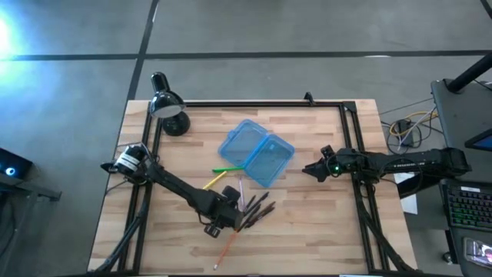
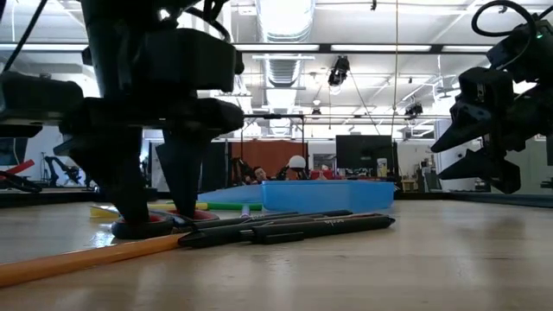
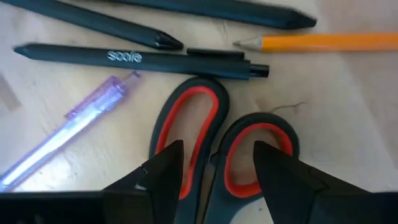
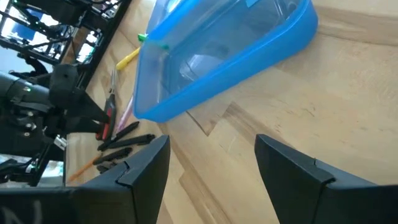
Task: Pick & place school supplies into a supply box
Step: Put the the scissors into the supply box
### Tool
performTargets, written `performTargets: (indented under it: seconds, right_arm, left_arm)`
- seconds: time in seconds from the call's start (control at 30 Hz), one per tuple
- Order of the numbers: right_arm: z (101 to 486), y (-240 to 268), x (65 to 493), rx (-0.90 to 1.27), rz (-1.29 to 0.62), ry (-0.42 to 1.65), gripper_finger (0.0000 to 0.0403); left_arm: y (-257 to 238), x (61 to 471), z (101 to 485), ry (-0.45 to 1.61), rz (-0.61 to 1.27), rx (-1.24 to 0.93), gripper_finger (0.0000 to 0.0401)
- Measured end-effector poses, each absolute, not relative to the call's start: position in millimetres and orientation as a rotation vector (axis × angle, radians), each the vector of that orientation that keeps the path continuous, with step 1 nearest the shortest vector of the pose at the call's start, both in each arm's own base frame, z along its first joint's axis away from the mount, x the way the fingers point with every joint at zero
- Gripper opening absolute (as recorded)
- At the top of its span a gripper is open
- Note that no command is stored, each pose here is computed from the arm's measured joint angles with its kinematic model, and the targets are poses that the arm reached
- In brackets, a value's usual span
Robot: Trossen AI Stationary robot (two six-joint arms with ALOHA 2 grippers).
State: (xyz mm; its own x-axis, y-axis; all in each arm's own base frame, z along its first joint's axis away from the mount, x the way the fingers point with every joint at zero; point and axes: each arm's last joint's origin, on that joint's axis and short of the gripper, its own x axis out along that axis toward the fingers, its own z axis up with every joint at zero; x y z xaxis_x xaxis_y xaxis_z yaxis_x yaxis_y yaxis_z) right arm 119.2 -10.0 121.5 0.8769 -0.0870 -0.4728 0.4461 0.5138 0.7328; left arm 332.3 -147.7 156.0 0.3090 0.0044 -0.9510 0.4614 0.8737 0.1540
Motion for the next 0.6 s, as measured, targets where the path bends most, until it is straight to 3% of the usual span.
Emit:
performTargets:
  seconds: [0.3,0.6]
  right_arm:
    - [120,-10,118,1.006,-0.345,0.418,0.0226]
    - [120,-10,118,1.006,-0.345,0.418,0.0226]
  left_arm:
    - [-140,337,150,1.263,-0.356,0.375,0.0173]
    - [-131,343,134,1.306,-0.405,0.387,0.0114]
